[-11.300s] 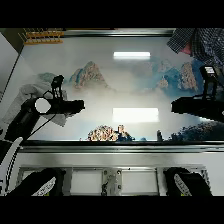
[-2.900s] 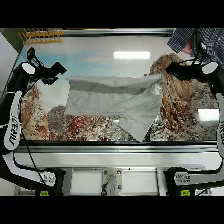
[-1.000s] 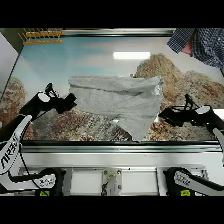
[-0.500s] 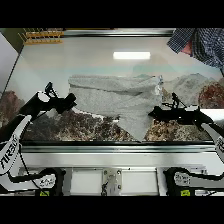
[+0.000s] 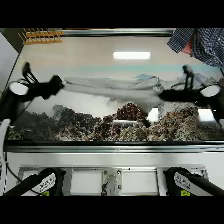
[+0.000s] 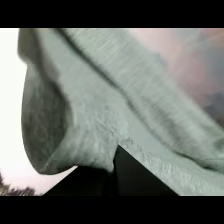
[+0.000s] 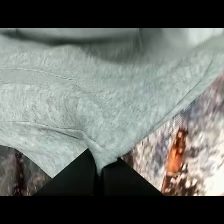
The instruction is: Fold the clothes and pants, and hang the long-sleeved shirts on hangers.
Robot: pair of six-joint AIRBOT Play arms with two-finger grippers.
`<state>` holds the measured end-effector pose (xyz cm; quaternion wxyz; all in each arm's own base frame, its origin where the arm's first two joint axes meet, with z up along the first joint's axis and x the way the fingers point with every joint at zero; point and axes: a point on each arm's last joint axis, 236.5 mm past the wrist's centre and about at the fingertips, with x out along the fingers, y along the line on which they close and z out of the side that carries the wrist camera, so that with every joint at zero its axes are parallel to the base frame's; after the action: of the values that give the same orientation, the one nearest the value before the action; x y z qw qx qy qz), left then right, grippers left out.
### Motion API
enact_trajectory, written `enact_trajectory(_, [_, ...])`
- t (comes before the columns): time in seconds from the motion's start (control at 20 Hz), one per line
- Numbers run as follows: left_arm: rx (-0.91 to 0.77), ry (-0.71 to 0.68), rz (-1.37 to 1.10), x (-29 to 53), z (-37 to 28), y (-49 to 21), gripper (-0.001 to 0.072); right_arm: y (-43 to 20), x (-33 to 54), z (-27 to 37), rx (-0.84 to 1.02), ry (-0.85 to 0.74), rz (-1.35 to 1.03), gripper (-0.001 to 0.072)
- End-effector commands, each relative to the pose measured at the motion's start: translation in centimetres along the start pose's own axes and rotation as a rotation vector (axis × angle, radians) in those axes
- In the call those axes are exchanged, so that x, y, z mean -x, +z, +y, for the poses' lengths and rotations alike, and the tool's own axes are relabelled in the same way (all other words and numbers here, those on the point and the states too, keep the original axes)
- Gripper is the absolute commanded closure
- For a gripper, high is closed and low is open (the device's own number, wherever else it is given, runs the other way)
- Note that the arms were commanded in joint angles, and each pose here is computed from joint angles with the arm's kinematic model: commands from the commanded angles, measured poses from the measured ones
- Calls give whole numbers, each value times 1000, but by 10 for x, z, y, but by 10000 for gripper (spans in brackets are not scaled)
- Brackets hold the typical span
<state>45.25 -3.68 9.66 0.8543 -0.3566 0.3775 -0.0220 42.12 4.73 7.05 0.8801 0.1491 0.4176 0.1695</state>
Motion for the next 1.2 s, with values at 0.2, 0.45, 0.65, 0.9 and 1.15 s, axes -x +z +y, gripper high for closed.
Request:
enact_trajectory(0.2, [-335,-359,-621,299,-189,71,701,130,281,159,436,-73,-697,698])
enact_trajectory(0.45, [-456,-488,-842,429,-224,17,701,91,380,218,536,-81,-927,698])
enact_trajectory(0.65, [-490,-531,-913,470,-228,-10,701,80,397,214,392,-69,-953,698])
enact_trajectory(0.9, [-451,-427,-691,386,-212,14,701,81,322,177,181,-25,-683,699])
enact_trajectory(1.15, [-303,-162,-36,168,-122,11,701,60,167,98,6,-23,-141,699])
